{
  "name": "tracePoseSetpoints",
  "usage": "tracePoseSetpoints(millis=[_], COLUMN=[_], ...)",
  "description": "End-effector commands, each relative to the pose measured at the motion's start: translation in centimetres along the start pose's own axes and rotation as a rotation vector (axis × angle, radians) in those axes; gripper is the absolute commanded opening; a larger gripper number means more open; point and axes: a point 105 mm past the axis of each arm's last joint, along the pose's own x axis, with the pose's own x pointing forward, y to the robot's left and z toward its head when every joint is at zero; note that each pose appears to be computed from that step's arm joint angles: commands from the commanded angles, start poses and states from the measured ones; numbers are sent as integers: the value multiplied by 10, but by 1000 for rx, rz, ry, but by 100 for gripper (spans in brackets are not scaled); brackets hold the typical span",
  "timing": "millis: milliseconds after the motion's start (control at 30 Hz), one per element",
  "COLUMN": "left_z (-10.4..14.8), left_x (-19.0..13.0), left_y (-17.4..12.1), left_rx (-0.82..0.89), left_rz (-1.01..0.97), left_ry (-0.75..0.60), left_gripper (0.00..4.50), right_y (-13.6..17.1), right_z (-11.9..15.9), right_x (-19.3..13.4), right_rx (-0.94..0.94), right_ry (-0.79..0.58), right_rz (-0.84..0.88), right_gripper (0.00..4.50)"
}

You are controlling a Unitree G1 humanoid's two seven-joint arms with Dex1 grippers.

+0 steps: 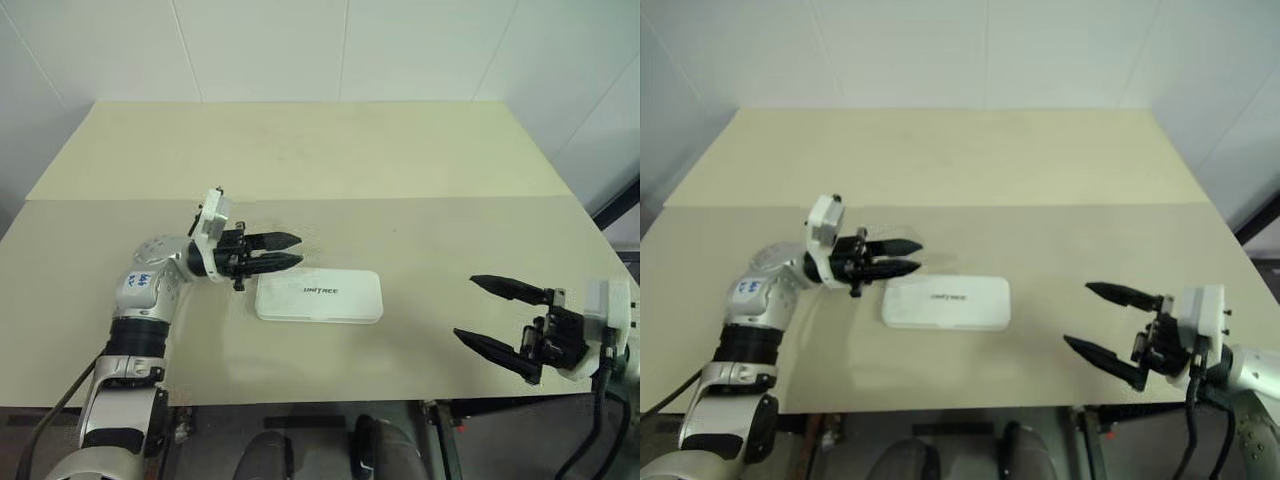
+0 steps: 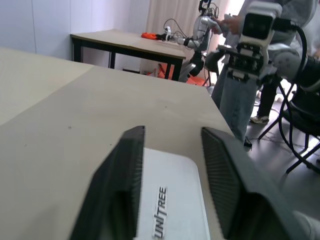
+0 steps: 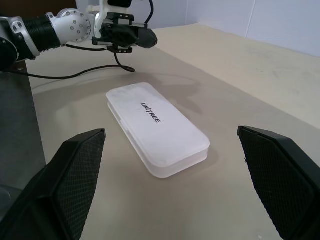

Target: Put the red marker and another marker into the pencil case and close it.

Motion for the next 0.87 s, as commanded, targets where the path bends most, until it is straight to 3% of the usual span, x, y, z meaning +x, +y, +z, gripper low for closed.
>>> tracePoseSetpoints(millis=[33, 200, 433, 633, 767, 867], left_z=[3, -4, -6, -16, -24, -15], left_x=[-4, -23, -32, -40, -40, -29], left_y=[-5, -7, 0, 1, 4, 5], left_rx=[74, 114, 213, 268, 265, 271], left_rz=[-33, -56, -70, -129, -138, -160], left_ry=[35, 113, 174, 304, 319, 261], left_gripper=[297, 447, 447, 447, 447, 447], right_y=[-5, -13, -21, -26, -22, -16], right_z=[5, 8, 10, 16, 15, 14], right_x=[3, 7, 6, 8, 6, 6], right_rx=[-19, -37, -51, -80, -78, -72], right_ry=[6, 17, 29, 39, 34, 17], right_rz=[29, 52, 65, 68, 53, 32], right_gripper=[450, 450, 450, 450, 450, 450])
